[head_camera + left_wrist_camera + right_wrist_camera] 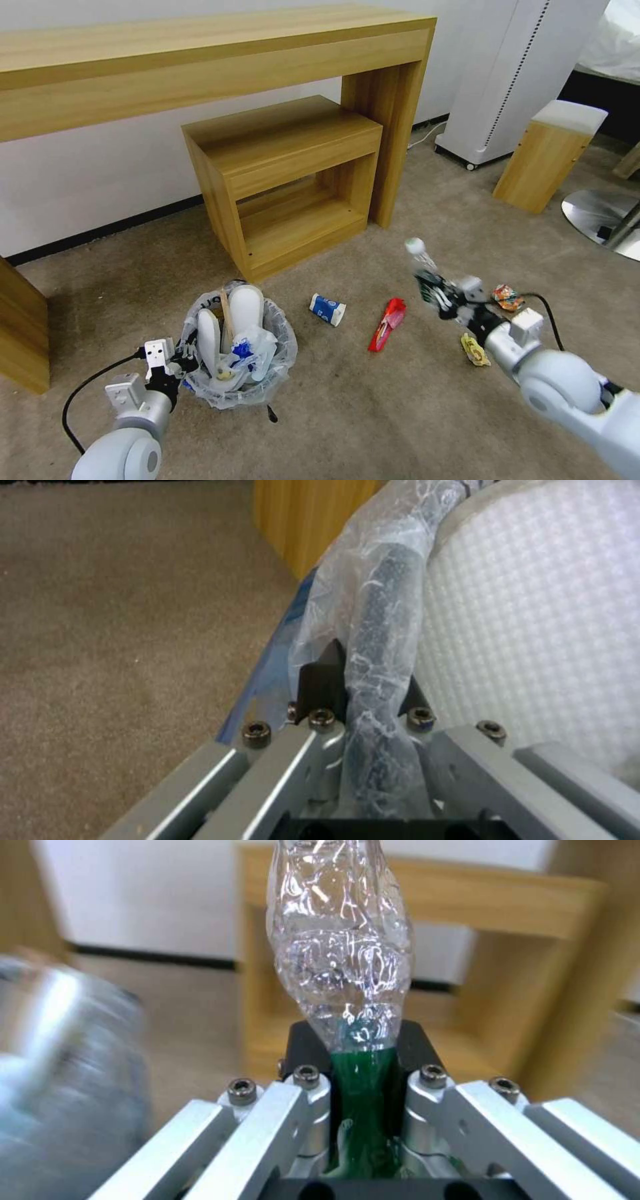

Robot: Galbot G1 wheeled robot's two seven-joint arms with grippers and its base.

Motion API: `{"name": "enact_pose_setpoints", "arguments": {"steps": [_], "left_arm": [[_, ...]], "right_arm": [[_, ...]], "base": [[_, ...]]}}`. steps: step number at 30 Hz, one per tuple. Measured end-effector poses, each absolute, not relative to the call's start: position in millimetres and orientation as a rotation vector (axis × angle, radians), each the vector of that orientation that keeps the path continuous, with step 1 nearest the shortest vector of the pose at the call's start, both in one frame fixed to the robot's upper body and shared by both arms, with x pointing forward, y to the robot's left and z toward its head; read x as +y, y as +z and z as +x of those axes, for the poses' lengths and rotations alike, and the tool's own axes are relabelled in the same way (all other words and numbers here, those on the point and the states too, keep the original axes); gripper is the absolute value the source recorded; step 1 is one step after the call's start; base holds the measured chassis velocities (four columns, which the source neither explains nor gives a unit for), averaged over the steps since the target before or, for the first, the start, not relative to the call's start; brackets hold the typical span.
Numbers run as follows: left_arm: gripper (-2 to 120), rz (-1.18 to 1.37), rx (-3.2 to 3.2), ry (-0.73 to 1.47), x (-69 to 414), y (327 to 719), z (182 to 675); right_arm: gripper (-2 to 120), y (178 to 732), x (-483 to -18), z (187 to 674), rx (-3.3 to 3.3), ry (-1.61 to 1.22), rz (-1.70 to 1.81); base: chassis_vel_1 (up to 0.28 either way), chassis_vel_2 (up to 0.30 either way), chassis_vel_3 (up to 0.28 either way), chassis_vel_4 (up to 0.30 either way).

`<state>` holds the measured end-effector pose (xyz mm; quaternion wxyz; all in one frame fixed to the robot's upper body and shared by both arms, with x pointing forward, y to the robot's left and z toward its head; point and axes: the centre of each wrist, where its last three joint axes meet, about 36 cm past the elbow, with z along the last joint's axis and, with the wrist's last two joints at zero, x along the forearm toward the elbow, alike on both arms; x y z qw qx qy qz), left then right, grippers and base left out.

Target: Pick up the trash bin and place the garbage on the floor into it.

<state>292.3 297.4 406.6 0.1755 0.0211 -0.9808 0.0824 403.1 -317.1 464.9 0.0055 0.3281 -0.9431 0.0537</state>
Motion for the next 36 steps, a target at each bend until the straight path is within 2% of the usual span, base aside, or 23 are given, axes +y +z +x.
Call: {"name": "enact_pose_setpoints", "arguments": {"steps": [8,14,36], "left_arm": [[3,-0.007,-2.754,0.246,284,405,303],[3,-0.029,-2.75,0.243,279,407,304],[3,-0.104,-2.782,0.193,272,432,288]], "right_arm": [[9,490,-290,392,-2.861,0.078,1.364],[9,505,-284,396,-2.799,0.114,1.489],[9,474,-246,408,-2.65,0.037,1.53]], "base": [[0.0,0.0,0.0,0.0],[0.0,0.0,0.0,0.0],[0.0,0.0,0.0,0.0]]}}
